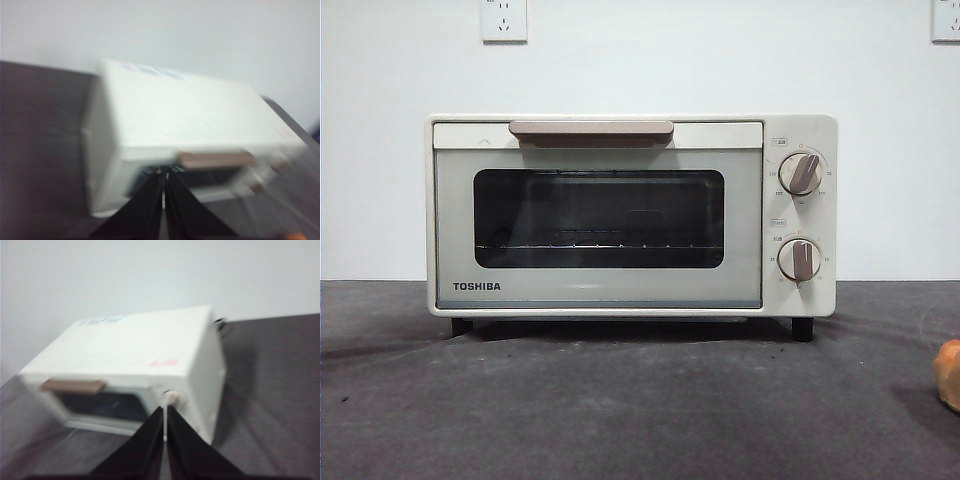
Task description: The left arm flap open the oven, the right arm pick bread and place it into oven, the left arm flap close the oven
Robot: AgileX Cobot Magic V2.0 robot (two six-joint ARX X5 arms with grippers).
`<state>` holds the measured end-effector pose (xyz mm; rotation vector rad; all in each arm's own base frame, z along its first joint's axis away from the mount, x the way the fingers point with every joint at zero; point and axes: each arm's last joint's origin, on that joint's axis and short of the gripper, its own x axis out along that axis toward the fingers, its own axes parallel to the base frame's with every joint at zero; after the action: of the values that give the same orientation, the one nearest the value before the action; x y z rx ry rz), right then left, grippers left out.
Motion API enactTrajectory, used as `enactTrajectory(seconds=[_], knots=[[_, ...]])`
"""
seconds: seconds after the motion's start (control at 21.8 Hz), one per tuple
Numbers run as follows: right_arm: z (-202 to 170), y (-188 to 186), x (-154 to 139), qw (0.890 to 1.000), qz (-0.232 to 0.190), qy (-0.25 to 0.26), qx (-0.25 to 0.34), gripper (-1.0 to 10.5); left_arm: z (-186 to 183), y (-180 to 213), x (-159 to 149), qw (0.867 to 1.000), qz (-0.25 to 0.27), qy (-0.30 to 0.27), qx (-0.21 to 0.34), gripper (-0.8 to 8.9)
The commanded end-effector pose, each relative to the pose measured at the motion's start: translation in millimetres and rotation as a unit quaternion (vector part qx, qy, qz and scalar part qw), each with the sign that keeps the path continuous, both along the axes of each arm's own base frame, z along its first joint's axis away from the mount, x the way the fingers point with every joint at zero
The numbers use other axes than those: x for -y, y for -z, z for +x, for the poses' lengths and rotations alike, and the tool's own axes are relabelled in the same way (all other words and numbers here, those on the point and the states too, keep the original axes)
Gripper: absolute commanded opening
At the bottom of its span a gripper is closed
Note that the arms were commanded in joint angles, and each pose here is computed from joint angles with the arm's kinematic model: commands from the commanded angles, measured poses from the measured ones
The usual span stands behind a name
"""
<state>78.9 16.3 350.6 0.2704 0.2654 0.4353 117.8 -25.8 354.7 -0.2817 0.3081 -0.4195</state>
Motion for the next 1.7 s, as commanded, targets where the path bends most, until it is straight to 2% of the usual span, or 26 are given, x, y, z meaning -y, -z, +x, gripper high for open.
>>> enactTrajectory(seconds=[0.05, 0.23, 0.41, 0.78, 0.87, 0.96, 1.06, 1.15, 1.24, 1.7], knots=[[-2.2, -11.1, -1.8, 0.998, -0.033, -0.047, -0.002, 0.1, 3.5, -7.7, 9.0, 0.997, 0.031, 0.065, 0.009, 0.16], [-6.4, -17.2, -3.3, 0.994, -0.065, -0.088, -0.021, 0.1, 1.3, -13.3, 19.9, 0.985, 0.078, 0.149, 0.034, 0.16], [-11.7, -22.7, -5.9, 0.990, -0.083, -0.114, -0.001, 0.1, -4.2, -13.8, 25.8, 0.973, 0.083, 0.210, 0.038, 0.16], [-13.9, -22.3, -7.1, 0.988, -0.086, -0.126, -0.002, 0.1, -5.7, -12.2, 27.4, 0.972, 0.081, 0.218, 0.027, 0.30], [-13.8, -22.2, -7.1, 0.988, -0.086, -0.125, -0.003, 0.9, -5.4, -12.8, 27.5, 0.972, 0.080, 0.217, 0.030, 0.36], [-13.8, -22.2, -7.1, 0.988, -0.086, -0.125, -0.003, 2.1, -4.7, -13.1, 27.7, 0.972, 0.080, 0.217, 0.032, 1.08], [-13.8, -22.2, -7.1, 0.989, -0.084, -0.125, -0.004, 3.5, -4.5, -13.0, 27.8, 0.972, 0.080, 0.217, 0.032, 2.64], [-13.8, -22.3, -7.1, 0.989, -0.078, -0.123, -0.008, 4.4, -4.5, -13.0, 27.8, 0.972, 0.080, 0.217, 0.031, 4.17], [-13.8, -22.3, -7.0, 0.990, -0.075, -0.122, -0.009, 4.9, -4.6, -13.0, 27.8, 0.972, 0.080, 0.217, 0.031, 5.04], [-13.6, -17.8, -7.1, 0.991, -0.046, -0.114, -0.050, 5.0, -3.5, -12.5, 28.1, 0.973, 0.078, 0.216, 0.028, 5.01]])
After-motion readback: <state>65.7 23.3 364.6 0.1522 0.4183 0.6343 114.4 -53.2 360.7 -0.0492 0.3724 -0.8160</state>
